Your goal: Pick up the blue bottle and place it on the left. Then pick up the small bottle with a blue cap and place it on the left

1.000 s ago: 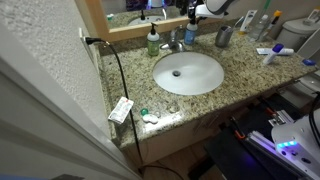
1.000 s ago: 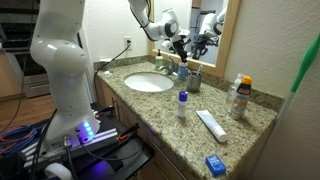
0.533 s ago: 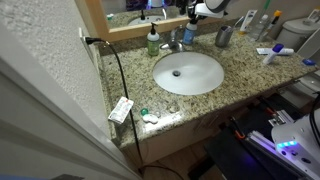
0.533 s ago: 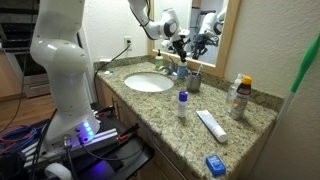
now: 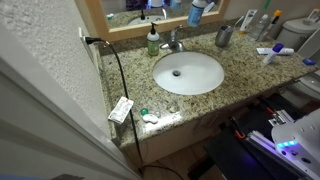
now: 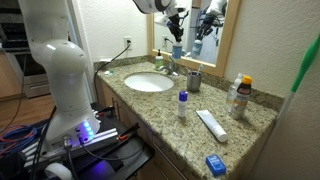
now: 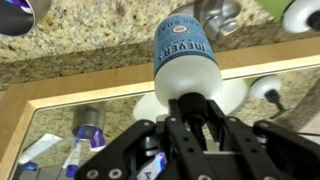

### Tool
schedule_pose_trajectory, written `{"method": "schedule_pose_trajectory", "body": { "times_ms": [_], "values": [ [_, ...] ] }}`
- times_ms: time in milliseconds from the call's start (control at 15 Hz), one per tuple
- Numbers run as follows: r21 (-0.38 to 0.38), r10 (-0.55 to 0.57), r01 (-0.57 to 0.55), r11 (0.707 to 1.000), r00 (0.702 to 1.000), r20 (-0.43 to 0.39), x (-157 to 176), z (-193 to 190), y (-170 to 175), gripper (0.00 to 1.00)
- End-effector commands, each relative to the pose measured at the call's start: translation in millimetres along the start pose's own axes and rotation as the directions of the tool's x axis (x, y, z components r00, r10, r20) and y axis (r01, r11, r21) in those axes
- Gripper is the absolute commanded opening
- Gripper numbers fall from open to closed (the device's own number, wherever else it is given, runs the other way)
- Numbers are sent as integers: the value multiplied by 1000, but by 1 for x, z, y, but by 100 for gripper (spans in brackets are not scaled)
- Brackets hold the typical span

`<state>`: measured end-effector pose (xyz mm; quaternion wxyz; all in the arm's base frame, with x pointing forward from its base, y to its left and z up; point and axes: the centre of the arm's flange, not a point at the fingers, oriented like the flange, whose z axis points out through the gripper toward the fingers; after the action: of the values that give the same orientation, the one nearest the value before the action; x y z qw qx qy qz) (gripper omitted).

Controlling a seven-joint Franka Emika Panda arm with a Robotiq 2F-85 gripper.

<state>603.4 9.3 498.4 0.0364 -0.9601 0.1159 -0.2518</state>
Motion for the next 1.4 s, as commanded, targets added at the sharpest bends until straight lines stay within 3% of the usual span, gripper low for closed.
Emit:
{"method": "schedule_pose_trajectory", "body": {
  "times_ms": [0, 133, 200, 400, 600, 733, 800, 867, 1000, 1067, 1200, 1333],
  "values": [
    [49, -9, 8, 999, 1000, 27, -5, -21, -3, 30],
    [109, -30, 25, 994, 998, 47, -12, -56, -2, 30],
    [113, -32, 26, 993, 999, 44, -14, -63, 1, 8],
    [195, -217, 198, 960, 973, 80, -53, -80, -67, 8],
    [291, -353, 312, 904, 931, 97, -94, -110, -141, 8],
    [351, -449, 392, 850, 888, 95, -127, -131, -198, 8],
    [373, -490, 432, 821, 868, 74, -135, -133, -210, 8],
    [329, -424, 376, 866, 901, 88, -121, -123, -197, 30],
    [357, -471, 418, 835, 879, 74, -141, -136, -223, 30],
    [332, -470, 422, 843, 880, 75, -144, -122, -229, 8],
    [258, -485, 454, 853, 871, 72, -152, -84, -256, 8],
    [194, -462, 449, 872, 887, 26, -157, -54, -284, 8]
  ]
}}
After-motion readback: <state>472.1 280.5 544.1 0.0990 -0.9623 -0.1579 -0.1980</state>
